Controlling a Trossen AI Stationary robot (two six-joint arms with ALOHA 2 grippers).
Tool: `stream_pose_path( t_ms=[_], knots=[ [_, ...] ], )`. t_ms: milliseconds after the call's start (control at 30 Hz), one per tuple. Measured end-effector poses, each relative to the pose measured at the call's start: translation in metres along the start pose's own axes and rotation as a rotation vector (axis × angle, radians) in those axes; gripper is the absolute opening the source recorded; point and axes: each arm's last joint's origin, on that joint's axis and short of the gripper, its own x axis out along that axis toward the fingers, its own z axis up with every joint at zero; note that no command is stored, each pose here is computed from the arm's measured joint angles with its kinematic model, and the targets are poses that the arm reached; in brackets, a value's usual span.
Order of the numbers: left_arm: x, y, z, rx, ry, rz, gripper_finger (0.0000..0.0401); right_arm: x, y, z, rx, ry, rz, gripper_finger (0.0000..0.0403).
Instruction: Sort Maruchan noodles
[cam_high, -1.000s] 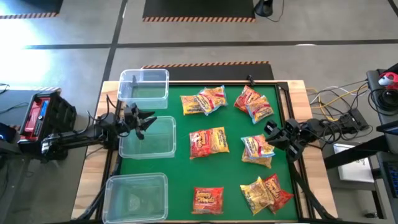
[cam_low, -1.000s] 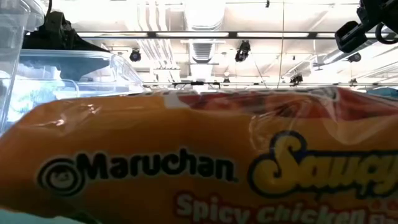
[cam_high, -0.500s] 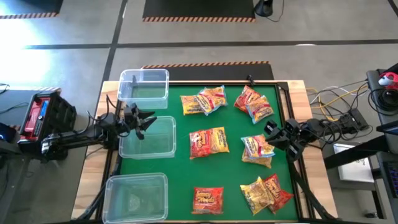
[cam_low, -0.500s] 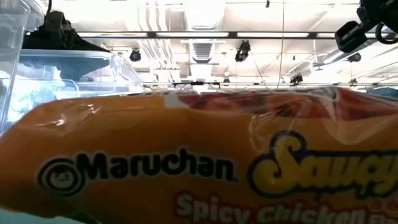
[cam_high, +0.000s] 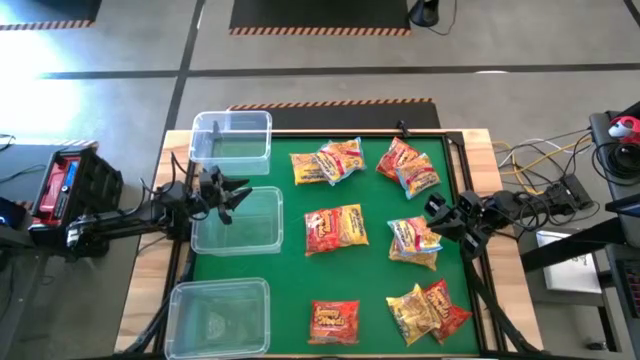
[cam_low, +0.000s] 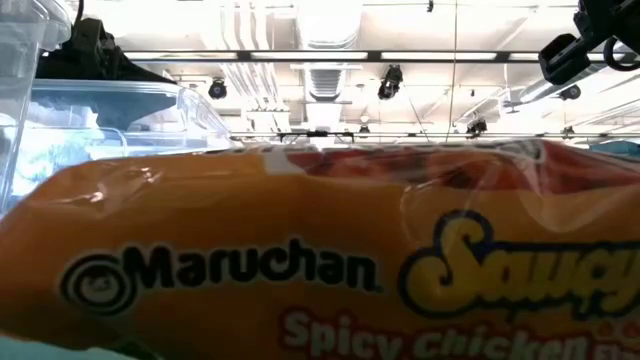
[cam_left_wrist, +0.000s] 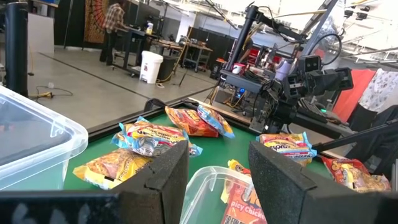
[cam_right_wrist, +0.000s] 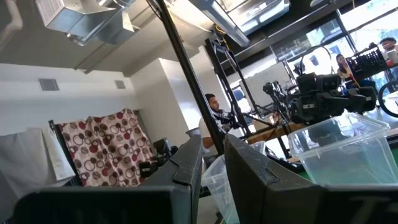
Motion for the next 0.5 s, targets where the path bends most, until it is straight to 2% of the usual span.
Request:
stream_pose_path(
  t_ms=[300, 500],
  knots=[
    [0.0, 0.0, 0.0001, 0.0, -0.001, 0.0, 0.015, 0.0, 0.0, 0.0001, 0.0, -0.002, -0.002, 0.0061],
    [0.0, 0.0, 0.0001, 0.0, -0.001, 0.0, 0.015, -0.0002, -0.0023, 0.0023, -0.038, -0.055, -0.091, 0.0061]
  ],
)
